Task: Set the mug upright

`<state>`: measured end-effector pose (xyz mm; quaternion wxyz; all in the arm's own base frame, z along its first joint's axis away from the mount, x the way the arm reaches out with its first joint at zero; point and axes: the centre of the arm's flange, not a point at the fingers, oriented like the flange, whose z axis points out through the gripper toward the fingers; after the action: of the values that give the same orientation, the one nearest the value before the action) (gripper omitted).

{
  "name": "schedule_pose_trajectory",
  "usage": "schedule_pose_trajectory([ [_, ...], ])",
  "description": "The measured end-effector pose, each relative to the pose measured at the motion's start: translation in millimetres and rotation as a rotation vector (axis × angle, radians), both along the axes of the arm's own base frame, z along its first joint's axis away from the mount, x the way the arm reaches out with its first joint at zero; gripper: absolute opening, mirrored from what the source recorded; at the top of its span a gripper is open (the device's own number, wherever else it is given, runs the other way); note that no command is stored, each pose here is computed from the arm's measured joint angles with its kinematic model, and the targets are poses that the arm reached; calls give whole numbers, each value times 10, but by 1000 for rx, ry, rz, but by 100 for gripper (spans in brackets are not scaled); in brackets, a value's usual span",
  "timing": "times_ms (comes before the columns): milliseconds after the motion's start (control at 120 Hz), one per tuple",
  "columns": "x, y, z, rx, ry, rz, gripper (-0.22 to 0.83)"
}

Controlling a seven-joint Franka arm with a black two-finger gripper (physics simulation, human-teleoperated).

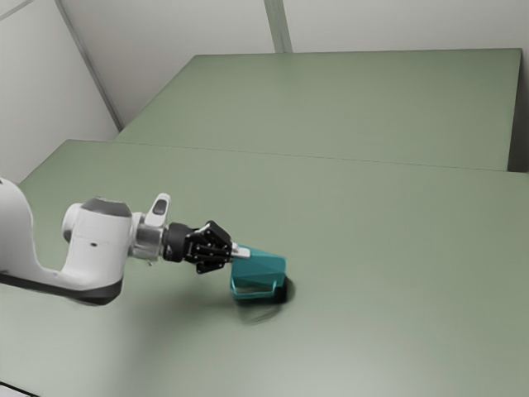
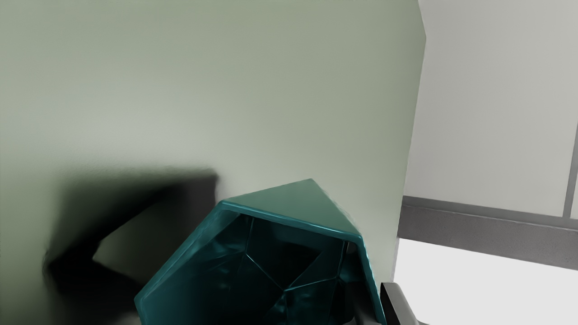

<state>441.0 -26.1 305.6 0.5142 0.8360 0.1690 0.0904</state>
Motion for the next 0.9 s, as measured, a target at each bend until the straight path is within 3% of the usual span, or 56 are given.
schedule_pose_trajectory([
  [175, 434, 171, 842, 235, -161, -158, -17],
  [342, 696, 301, 1371, 584, -194, -363, -17],
  [600, 947, 195, 1396, 1002, -91, -563, -17],
  [900, 1033, 230, 875, 1089, 111, -505, -17],
])
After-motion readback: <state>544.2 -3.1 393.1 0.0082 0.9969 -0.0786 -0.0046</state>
